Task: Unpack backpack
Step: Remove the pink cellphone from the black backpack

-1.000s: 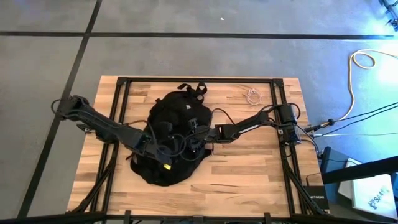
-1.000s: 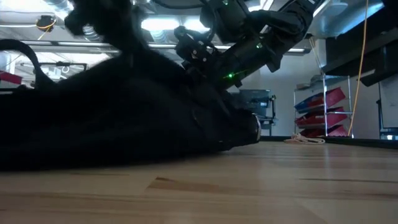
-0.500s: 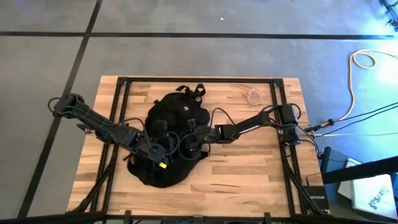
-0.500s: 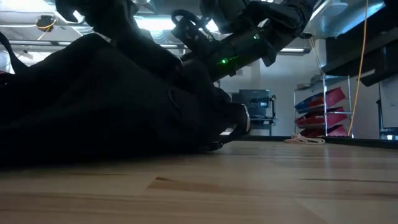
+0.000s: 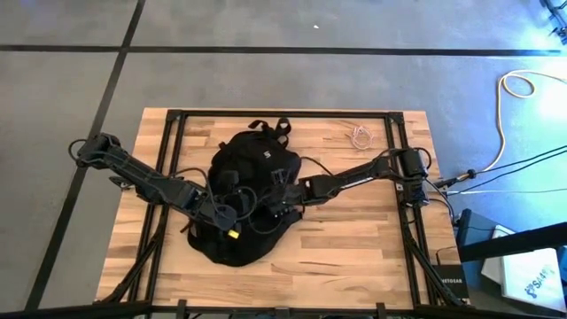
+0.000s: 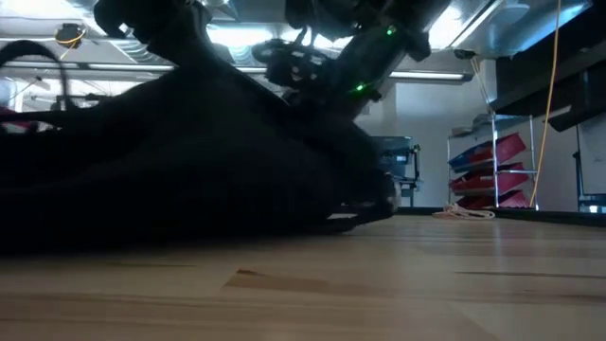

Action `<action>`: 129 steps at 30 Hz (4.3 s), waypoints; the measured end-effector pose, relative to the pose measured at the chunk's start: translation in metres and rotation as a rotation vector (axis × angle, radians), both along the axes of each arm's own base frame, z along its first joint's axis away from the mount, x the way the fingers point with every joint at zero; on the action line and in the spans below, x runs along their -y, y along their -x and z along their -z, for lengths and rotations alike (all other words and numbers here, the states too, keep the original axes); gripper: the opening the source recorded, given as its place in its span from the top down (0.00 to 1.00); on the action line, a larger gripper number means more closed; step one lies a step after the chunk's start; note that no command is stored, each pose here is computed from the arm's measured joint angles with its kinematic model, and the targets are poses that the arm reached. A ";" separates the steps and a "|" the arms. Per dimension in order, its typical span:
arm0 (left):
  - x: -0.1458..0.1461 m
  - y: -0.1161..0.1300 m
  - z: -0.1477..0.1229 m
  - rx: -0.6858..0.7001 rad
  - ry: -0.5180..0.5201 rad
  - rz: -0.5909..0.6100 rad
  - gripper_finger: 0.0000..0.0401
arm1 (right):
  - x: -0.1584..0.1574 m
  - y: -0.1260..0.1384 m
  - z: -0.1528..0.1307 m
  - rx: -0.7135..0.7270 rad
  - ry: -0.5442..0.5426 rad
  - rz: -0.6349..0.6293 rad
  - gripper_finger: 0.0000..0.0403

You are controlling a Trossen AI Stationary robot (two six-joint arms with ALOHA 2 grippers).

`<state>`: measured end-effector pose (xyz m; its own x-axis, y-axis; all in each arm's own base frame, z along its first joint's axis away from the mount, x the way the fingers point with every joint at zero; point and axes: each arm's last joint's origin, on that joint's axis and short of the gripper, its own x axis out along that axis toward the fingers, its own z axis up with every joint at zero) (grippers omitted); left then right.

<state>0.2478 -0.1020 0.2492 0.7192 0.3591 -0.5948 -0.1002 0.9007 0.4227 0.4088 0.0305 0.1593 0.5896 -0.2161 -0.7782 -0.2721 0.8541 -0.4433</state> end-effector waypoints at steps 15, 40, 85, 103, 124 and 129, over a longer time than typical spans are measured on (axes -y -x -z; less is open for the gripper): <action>0.000 -0.001 -0.001 0.009 0.000 -0.007 1.00 | -0.007 0.018 -0.051 0.093 -0.101 -0.041 0.38; 0.001 -0.001 0.000 0.006 0.014 -0.003 1.00 | -0.008 0.019 -0.078 0.254 -0.597 0.264 0.38; 0.003 -0.006 -0.002 0.051 0.041 0.010 1.00 | -0.026 -0.029 0.000 0.339 0.105 -0.109 0.21; 0.002 -0.006 -0.018 0.071 -0.061 0.040 0.94 | -0.020 -0.040 0.033 0.338 0.179 -0.092 0.26; 0.010 0.021 -0.082 0.259 -0.279 -0.124 0.23 | -0.020 -0.040 0.034 0.359 0.157 -0.042 0.27; -0.018 0.057 -0.071 0.227 -0.076 -0.359 0.23 | -0.020 -0.040 0.034 0.358 0.157 -0.041 0.27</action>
<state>0.1904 -0.0836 0.3199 0.6500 0.6472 -0.3983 -0.4998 0.7589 0.4174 0.4490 0.0504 0.1248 0.8284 -0.2869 -0.4810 -0.1089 0.7600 -0.6408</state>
